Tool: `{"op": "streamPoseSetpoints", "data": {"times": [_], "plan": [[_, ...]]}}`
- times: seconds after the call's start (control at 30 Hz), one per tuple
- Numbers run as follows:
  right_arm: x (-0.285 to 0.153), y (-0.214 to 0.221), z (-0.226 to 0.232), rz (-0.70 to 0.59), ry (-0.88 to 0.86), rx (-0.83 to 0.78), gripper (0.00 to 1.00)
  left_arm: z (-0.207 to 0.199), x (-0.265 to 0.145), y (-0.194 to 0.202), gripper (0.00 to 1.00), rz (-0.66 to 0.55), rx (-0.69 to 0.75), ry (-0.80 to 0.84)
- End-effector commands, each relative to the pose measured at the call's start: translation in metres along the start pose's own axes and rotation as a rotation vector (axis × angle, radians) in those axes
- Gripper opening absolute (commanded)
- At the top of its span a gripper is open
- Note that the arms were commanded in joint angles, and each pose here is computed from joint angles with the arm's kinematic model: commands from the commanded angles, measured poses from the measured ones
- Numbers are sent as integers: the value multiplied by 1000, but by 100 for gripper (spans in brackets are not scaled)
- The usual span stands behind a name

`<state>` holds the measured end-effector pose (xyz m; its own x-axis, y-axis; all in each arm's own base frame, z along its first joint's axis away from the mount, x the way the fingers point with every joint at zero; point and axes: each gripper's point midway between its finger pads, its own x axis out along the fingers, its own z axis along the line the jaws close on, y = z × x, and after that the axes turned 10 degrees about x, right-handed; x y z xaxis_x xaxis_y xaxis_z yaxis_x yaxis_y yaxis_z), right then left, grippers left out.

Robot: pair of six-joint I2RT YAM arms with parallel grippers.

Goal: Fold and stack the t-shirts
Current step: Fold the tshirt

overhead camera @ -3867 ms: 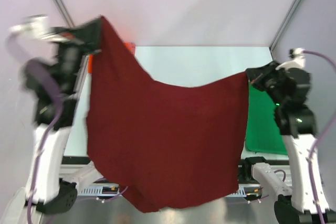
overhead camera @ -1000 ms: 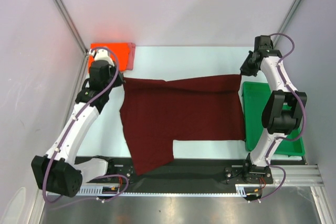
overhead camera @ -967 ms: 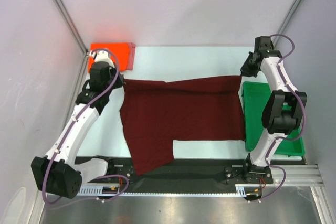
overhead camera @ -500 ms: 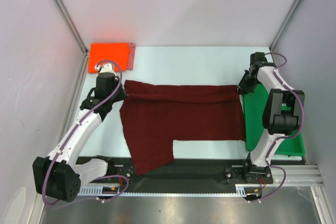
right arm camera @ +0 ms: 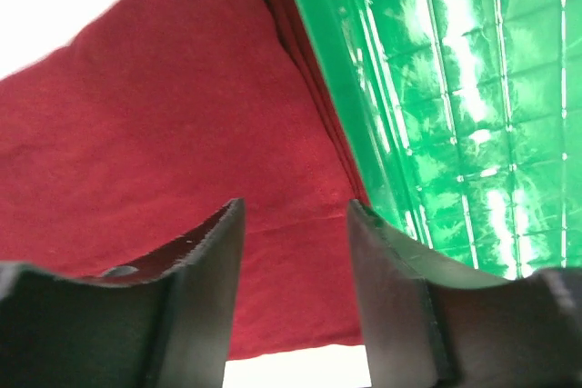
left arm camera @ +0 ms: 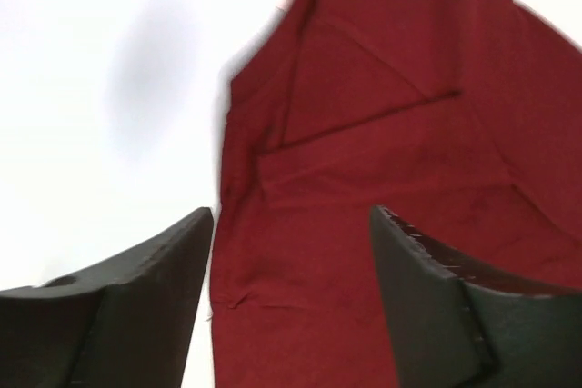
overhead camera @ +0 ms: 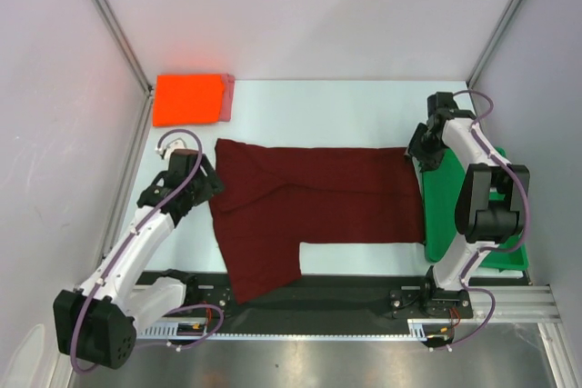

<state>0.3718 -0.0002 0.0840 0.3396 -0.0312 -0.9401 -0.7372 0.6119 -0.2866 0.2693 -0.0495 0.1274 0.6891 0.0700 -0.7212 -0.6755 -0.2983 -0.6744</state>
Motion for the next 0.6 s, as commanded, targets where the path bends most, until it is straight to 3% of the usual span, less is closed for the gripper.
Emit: {"op": "streamPoseSetpoints", "data": {"times": [0.0,0.17,0.2,0.27,0.33,0.47,0.57], "plan": [[-24,-30,18,-132,-61,-27,55,16,-11,-15,76,-72,-86,-97],[1,-50,42,-120,-93,-67,55,-11,13,-62,74,-146,-59,60],[2,-59,52,-129,-103,-78,55,-24,29,-54,74,-73,-43,123],[20,-62,53,-101,-75,-80,56,-37,44,-71,70,-61,-4,173],[22,-73,64,-116,-98,-82,57,-37,69,-68,66,5,46,143],[54,-85,75,-97,-85,-73,57,-37,103,-100,65,-23,66,124],[58,-100,82,-120,-82,-85,58,-31,139,-116,63,26,58,117]]}}
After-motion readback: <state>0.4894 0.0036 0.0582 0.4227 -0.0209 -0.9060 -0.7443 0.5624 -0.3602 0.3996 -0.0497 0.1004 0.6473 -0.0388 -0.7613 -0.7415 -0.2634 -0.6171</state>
